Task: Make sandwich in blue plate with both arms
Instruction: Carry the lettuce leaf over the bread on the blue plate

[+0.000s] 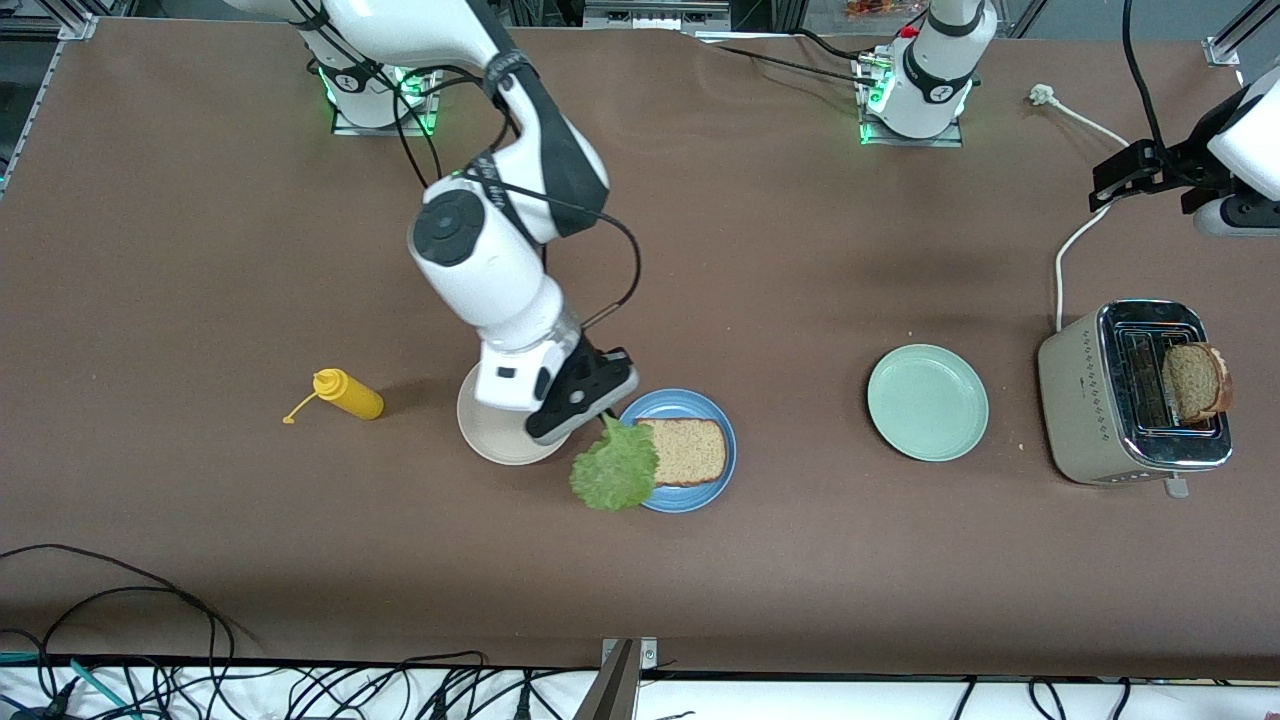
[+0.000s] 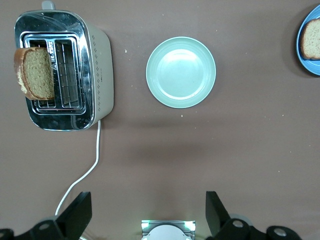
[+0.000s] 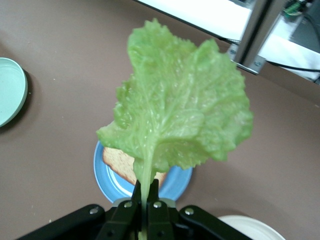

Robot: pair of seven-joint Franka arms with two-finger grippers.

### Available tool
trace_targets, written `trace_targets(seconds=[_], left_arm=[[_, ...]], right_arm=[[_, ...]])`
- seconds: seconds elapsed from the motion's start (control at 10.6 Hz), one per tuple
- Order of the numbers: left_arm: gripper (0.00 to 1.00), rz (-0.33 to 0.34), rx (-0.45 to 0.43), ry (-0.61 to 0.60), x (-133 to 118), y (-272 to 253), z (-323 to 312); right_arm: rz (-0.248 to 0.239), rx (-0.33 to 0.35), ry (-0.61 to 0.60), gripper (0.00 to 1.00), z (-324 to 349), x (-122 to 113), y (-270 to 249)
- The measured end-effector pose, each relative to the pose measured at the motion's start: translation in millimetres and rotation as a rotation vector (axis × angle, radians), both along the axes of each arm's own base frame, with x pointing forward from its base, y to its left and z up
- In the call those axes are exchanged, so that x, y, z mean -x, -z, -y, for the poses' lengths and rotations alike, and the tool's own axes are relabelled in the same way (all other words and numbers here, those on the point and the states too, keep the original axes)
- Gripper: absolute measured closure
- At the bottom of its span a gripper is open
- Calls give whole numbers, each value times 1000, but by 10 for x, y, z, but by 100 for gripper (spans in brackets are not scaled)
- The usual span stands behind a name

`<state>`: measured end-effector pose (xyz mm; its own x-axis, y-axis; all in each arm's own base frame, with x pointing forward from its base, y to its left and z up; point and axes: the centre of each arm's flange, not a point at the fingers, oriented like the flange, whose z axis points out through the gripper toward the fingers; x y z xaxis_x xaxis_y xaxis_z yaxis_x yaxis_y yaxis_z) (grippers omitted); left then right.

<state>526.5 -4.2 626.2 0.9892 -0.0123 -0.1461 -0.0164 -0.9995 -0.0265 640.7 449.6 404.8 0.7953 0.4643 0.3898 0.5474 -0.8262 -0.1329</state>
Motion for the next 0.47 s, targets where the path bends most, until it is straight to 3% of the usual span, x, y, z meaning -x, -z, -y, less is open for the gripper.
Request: trace_targets(seconds=[0.28, 0.47], left_arm=[[0, 0, 0, -5, -1, 1, -24], [0, -3, 0, -10, -10, 17, -54]], right_arm=[[113, -6, -24, 96, -526, 196, 633], [157, -10, -8, 96, -791, 361, 1127]])
